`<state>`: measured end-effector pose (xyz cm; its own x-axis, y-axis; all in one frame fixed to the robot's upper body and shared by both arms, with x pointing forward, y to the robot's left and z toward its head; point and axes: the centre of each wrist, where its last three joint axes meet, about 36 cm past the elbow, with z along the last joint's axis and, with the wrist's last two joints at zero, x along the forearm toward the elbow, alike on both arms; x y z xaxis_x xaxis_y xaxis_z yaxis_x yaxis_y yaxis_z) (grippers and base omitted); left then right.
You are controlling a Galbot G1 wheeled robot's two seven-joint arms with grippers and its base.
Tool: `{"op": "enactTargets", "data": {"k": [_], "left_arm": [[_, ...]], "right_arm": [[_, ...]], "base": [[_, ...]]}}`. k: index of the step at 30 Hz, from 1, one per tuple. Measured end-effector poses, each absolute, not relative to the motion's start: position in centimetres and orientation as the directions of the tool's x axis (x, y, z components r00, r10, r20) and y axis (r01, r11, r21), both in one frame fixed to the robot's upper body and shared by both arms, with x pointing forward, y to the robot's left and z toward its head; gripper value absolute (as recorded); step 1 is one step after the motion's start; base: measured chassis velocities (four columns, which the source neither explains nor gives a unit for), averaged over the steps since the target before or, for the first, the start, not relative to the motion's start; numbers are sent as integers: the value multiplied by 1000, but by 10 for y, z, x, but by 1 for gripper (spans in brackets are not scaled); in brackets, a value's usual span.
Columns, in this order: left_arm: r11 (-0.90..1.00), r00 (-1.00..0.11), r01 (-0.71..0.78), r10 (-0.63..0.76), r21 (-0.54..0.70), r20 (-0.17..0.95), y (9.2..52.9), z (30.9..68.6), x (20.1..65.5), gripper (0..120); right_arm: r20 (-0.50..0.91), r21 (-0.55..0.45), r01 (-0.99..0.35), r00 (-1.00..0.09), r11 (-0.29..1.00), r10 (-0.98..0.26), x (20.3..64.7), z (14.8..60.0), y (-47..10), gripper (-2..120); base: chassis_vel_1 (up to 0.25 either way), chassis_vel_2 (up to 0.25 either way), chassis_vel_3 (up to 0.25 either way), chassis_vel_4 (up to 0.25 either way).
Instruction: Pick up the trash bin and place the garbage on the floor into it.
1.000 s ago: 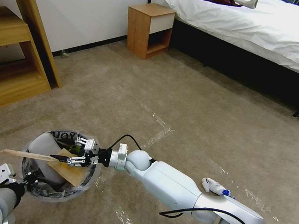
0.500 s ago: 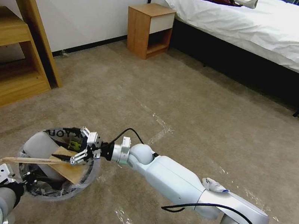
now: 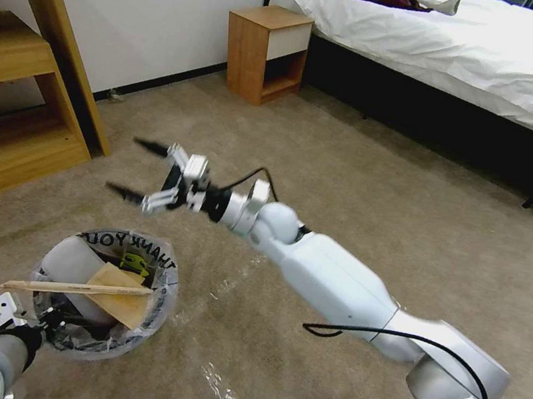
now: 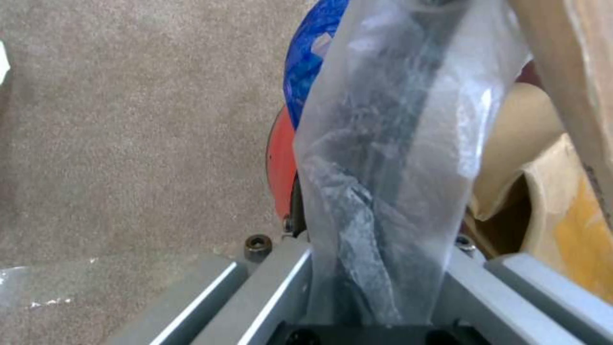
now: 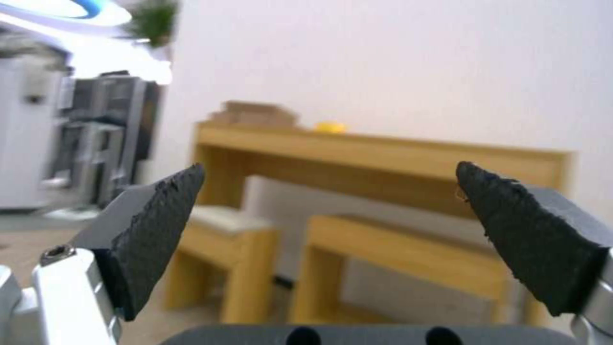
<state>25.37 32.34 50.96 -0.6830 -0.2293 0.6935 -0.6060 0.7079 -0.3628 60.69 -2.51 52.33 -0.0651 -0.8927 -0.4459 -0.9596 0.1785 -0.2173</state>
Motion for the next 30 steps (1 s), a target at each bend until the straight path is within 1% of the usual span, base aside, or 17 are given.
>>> {"op": "enactTargets", "data": {"k": [2, 3, 6, 7, 8, 11, 12, 15, 16, 19, 20, 23, 25, 26, 28, 30], "left_arm": [[710, -682, -605, -228, -361, 695, 324, 510, 254, 0], [710, -682, -605, -228, -361, 695, 324, 510, 254, 0], [716, -677, -603, -225, -352, 701, 325, 511, 254, 0], [716, -677, -603, -225, -352, 701, 325, 511, 254, 0], [718, -676, -601, -224, -350, 702, 326, 512, 254, 0], [720, -678, -598, -222, -351, 701, 327, 515, 252, 0], [720, -678, -598, -222, -351, 701, 327, 515, 252, 0], [723, -679, -596, -222, -349, 700, 328, 517, 252, 0], [723, -679, -596, -222, -349, 700, 328, 517, 252, 0], [731, -683, -586, -214, -349, 698, 328, 518, 255, 0], [731, -683, -586, -214, -349, 698, 328, 518, 255, 0], [740, -687, -574, -204, -350, 697, 328, 519, 257, 0], [742, -688, -572, -201, -350, 697, 328, 519, 258, 0], [746, -689, -567, -198, -349, 697, 328, 520, 259, 0], [754, -691, -558, -192, -346, 697, 329, 521, 260, 0], [756, -692, -557, -191, -345, 697, 329, 522, 260, 0]], "right_arm": [[-470, -216, -945, -120, 246, -874, 618, 541, -41, 100], [-470, -216, -945, -120, 246, -874, 618, 541, -41, 100], [-487, -203, -894, -262, 400, -833, 633, 561, -83, 100], [-487, -203, -894, -262, 400, -833, 633, 561, -83, 100], [-477, -199, -863, -329, 465, -815, 635, 561, -98, 100], [-444, -174, -765, -501, 620, -743, 633, 543, -138, 100], [-444, -174, -765, -501, 620, -743, 633, 543, -138, 100], [-385, -143, -666, -645, 733, -661, 616, 503, -192, 100], [-385, -143, -666, -645, 733, -661, 616, 503, -192, 100], [-312, -184, -560, -746, 808, -588, 599, 475, -258, 100], [-312, -184, -560, -746, 808, -588, 599, 475, -258, 100], [-230, -252, -482, -812, 839, -536, 589, 460, -311, 100], [-204, -269, -478, -820, 836, -535, 587, 456, -321, 100], [-165, -291, -489, -821, 822, -547, 586, 451, -338, 100], [-75, -336, -583, -766, 740, -638, 585, 433, -376, 100], [-59, -342, -599, -755, 724, -653, 585, 428, -383, 100]], "base": [[0, 0, 0, 0], [0, 0, 0, 0], [0, 0, 0, 0], [0, 0, 0, 0], [0, 0, 0, 0], [0, 0, 0, 0], [0, 0, 0, 0], [0, 0, 0, 0], [0, 0, 0, 0], [0, 0, 0, 0], [0, 0, 0, 0], [0, 0, 0, 0], [0, 0, 0, 0], [0, 0, 0, 0], [0, 0, 0, 0], [0, 0, 0, 0]]}}
